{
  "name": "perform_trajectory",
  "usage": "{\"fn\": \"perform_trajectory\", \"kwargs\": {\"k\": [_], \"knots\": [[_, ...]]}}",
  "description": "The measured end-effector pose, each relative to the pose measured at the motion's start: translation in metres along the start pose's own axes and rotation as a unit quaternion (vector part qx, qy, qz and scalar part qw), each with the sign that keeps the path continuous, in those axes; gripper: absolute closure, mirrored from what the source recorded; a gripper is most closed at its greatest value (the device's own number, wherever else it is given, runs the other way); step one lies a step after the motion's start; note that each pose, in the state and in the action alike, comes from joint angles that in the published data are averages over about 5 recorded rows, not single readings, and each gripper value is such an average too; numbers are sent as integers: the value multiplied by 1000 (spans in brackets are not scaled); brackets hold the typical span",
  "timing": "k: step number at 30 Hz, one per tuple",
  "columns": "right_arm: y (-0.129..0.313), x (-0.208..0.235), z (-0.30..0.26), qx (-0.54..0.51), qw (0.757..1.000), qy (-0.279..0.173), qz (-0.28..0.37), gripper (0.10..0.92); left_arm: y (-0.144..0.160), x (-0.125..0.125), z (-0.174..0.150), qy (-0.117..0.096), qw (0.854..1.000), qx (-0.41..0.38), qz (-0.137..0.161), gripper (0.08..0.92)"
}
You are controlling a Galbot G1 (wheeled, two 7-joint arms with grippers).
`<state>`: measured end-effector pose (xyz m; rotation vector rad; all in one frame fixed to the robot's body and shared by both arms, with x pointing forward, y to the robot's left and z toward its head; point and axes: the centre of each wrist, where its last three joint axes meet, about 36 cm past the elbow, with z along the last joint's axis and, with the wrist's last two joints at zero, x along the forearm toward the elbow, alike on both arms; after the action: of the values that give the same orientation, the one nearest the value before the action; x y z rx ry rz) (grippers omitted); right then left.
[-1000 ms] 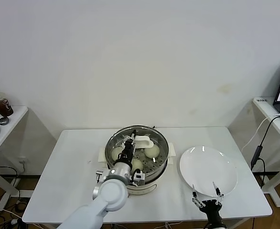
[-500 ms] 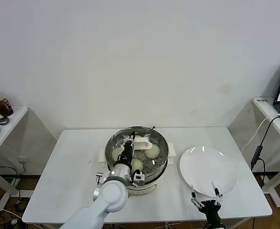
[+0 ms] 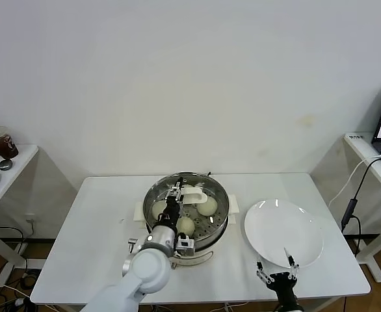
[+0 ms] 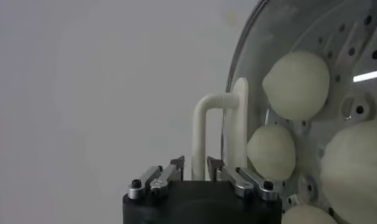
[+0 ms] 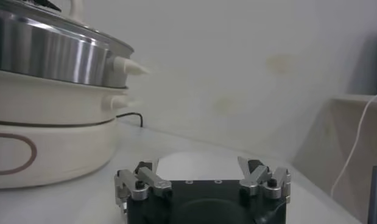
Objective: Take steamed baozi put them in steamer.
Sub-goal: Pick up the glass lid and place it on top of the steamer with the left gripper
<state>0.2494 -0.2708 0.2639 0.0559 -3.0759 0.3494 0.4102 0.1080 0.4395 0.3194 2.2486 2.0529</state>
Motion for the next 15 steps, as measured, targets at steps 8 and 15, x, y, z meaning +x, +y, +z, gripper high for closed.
{"fn": "perform_trajectory", "kwargs": {"k": [8,15], "knots": [[1,2,-1,1,1000,1,0,200,12,36,9,-32,996,86,10,299],[1,3,-4,1,1000,-2,-3,200,22,85,28,-68,971,228,12,180]]}}
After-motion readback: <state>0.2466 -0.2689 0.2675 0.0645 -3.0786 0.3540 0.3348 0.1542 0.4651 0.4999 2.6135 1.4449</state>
